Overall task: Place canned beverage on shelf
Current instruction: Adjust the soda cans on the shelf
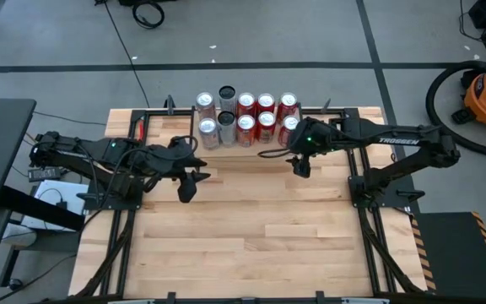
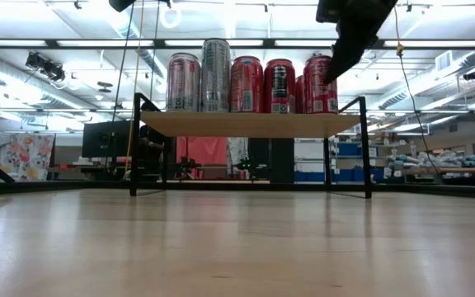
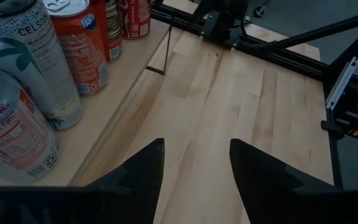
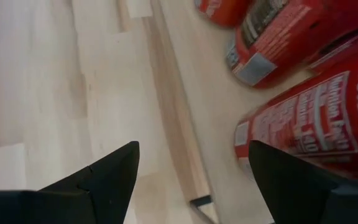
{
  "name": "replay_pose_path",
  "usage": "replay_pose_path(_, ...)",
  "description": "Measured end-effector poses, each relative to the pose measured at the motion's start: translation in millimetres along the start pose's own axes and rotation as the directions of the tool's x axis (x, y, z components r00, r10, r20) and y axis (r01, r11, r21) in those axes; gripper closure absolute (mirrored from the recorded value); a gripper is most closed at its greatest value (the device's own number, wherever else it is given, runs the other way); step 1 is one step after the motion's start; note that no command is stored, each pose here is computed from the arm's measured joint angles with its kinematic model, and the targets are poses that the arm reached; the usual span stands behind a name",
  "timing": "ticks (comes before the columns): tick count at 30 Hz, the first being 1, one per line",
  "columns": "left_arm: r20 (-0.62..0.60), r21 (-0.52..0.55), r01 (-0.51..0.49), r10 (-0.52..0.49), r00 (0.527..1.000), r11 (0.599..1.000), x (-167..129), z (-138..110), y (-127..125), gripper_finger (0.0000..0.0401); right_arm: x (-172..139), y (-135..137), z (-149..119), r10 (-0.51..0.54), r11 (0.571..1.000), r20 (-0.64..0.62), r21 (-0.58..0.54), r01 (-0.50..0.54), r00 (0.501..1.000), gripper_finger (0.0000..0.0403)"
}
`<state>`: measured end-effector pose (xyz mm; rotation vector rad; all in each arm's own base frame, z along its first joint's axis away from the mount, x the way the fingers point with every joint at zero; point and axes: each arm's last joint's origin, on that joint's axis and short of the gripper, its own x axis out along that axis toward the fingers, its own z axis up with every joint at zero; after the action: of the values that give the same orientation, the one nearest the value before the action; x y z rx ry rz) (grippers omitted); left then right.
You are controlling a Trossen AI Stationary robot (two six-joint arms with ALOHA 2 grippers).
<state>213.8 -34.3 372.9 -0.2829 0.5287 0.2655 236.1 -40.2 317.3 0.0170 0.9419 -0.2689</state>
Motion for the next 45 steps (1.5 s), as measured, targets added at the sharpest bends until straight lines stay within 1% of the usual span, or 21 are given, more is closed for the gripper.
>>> replay_pose_path(11,0.000,0.000,0.000,0.000,1.000,1.000,0.0,0.0,0.0,0.0209,11.5,-10.2,-6.0,-0.030,0.999,-0.008,0.026,0.030,1.000,0.0092)
replay_pose_path(22,0.000,0.000,0.000,0.000,1.000,1.000,0.0,0.0,0.0,0.0209,12.6,-21.3,-3.7,-0.055,0.998,0.017,0.034,0.055,0.998,0.0092)
replay_pose_path(27,0.000,-0.001,0.000,0.000,1.000,1.000,0.0,0.0,0.0,0.0209,12.1,-19.4,-3.7,-0.036,0.998,0.019,0.055,0.034,0.999,0.0092)
replay_pose_path(32,-0.014,-0.014,-0.007,0.007,1.000,1.000,0.0,-1.4,0.7,0.0209,0.5,-6.9,-2.1,0.009,0.996,0.053,0.089,-0.013,0.999,0.0092)
replay_pose_path(34,-0.046,-0.014,-0.024,0.023,0.999,1.000,-0.1,-4.6,2.3,0.0209,-6.2,-1.1,0.0,0.011,0.997,0.078,0.081,-0.018,0.997,0.0092)
replay_pose_path(37,-0.102,-0.003,-0.059,0.059,0.993,0.998,0.6,-10.6,5.2,0.0209,-13.9,5.2,4.7,-0.016,0.997,0.111,0.071,0.008,0.994,0.0092)
replay_pose_path(39,-0.107,0.005,-0.086,0.086,0.991,0.996,6.0,-15.2,6.0,0.0209,-17.0,7.9,7.6,-0.033,0.997,0.133,0.075,0.023,0.991,0.0092)
replay_pose_path(41,-0.106,0.029,-0.138,0.140,0.984,0.990,11.2,-21.7,8.5,0.0209,-18.0,10.3,9.9,-0.040,0.996,0.160,0.083,0.026,0.986,0.0092)
replay_pose_path(45,-0.080,0.069,-0.211,0.216,0.973,0.975,23.4,-30.9,11.7,0.0209,-19.1,15.3,10.8,-0.048,0.995,0.175,0.099,0.031,0.983,0.0092)
